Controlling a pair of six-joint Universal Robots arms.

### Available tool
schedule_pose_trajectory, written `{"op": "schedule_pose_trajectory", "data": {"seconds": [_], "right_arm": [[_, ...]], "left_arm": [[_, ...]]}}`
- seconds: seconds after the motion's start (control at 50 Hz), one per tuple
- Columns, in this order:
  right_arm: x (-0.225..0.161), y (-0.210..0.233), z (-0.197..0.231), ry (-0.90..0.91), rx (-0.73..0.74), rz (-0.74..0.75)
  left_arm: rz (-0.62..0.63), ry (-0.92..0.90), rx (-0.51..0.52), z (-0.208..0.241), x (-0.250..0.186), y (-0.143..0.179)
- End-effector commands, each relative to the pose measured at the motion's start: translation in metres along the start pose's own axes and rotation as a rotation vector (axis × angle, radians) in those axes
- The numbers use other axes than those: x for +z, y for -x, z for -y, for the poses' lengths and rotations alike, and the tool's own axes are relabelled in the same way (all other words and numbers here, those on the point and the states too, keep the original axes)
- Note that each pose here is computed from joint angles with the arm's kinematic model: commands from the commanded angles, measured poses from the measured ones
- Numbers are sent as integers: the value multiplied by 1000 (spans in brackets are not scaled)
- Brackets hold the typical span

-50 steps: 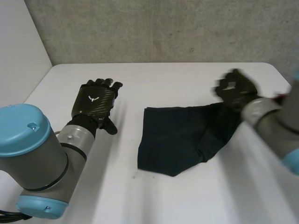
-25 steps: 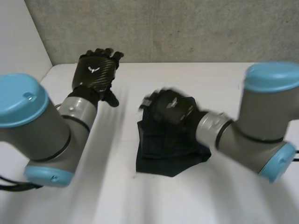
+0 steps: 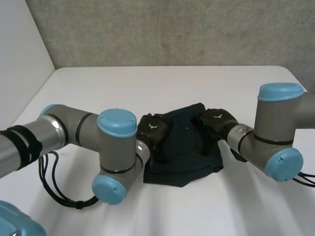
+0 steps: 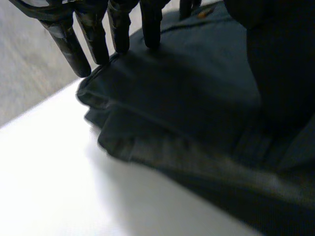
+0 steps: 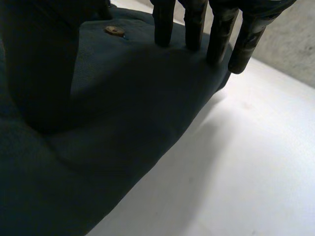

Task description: Fold the shorts.

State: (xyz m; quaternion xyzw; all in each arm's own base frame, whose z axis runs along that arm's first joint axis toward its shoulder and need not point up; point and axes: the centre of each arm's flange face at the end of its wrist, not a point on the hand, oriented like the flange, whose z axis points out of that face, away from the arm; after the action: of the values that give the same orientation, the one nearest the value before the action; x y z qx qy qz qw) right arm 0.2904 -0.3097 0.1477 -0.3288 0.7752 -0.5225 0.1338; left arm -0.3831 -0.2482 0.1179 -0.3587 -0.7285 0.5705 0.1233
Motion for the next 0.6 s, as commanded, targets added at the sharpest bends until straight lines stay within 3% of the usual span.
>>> {"op": "schedule_pose_trajectory", "data": {"seconds": [0.02, 0.14, 0.28, 0.38, 0.48, 0.6], "right_arm": [[7, -1, -4, 14, -36, 4], [-15, -1, 35, -48, -103, -9], [-56, -15, 97, -222, -101, -116], [-102, -34, 153, -391, -31, -302], [-121, -40, 165, -421, -5, -368], [-125, -37, 157, -348, 6, -356]], "left_arm": [[61, 89, 51, -10, -4, 8], [79, -3, 65, 31, -19, 15], [153, -210, 36, 114, -60, 44], [294, -324, -3, 165, -107, 102], [380, -270, -106, 173, -140, 145], [401, -200, -199, 166, -156, 163]]}}
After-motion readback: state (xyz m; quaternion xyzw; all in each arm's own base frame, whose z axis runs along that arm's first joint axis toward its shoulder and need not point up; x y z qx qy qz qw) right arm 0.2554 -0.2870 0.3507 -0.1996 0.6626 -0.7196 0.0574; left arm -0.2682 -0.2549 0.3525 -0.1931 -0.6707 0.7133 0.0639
